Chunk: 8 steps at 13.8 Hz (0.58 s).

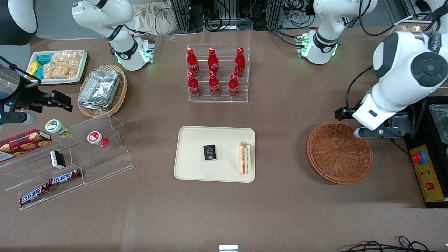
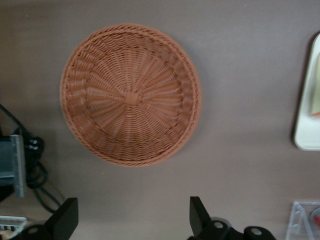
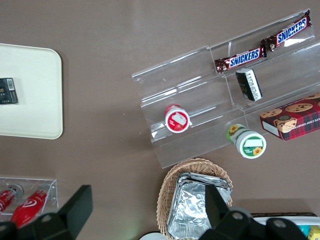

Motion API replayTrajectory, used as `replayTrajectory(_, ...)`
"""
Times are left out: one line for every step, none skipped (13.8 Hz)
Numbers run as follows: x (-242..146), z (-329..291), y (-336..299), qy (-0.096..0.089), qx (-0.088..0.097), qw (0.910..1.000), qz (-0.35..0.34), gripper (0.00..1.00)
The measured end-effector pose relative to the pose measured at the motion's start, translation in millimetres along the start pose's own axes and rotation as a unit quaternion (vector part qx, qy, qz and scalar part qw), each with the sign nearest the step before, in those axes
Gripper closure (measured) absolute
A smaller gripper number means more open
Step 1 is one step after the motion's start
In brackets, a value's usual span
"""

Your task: Place sandwich from basket to tray

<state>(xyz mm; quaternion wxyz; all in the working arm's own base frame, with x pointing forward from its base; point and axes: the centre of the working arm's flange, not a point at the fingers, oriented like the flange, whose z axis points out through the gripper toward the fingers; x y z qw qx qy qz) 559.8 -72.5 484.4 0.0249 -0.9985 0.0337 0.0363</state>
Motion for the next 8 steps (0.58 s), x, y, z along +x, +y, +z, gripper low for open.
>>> replayTrajectory(-1,0,-13,0.001,0.0,0.9999,0.014,0.0)
replayTrajectory(0,-1,-26,0.001,-0.001,0.9996,0.027,0.0)
replayTrajectory(0,-1,-36,0.002,-0.001,0.9993,0.036,0.0)
replayTrajectory(1,-3,-42,0.005,-0.001,0.9991,0.041,0.0)
replayTrajectory(2,-8,-45,0.01,-0.001,0.999,0.043,0.0)
replayTrajectory(5,-14,-46,0.009,-0.001,0.9989,0.045,0.0)
replayTrajectory(8,-20,-45,-0.002,-0.001,0.9988,0.049,0.0)
replayTrajectory(15,-26,-45,-0.016,-0.002,0.9983,0.056,0.0)
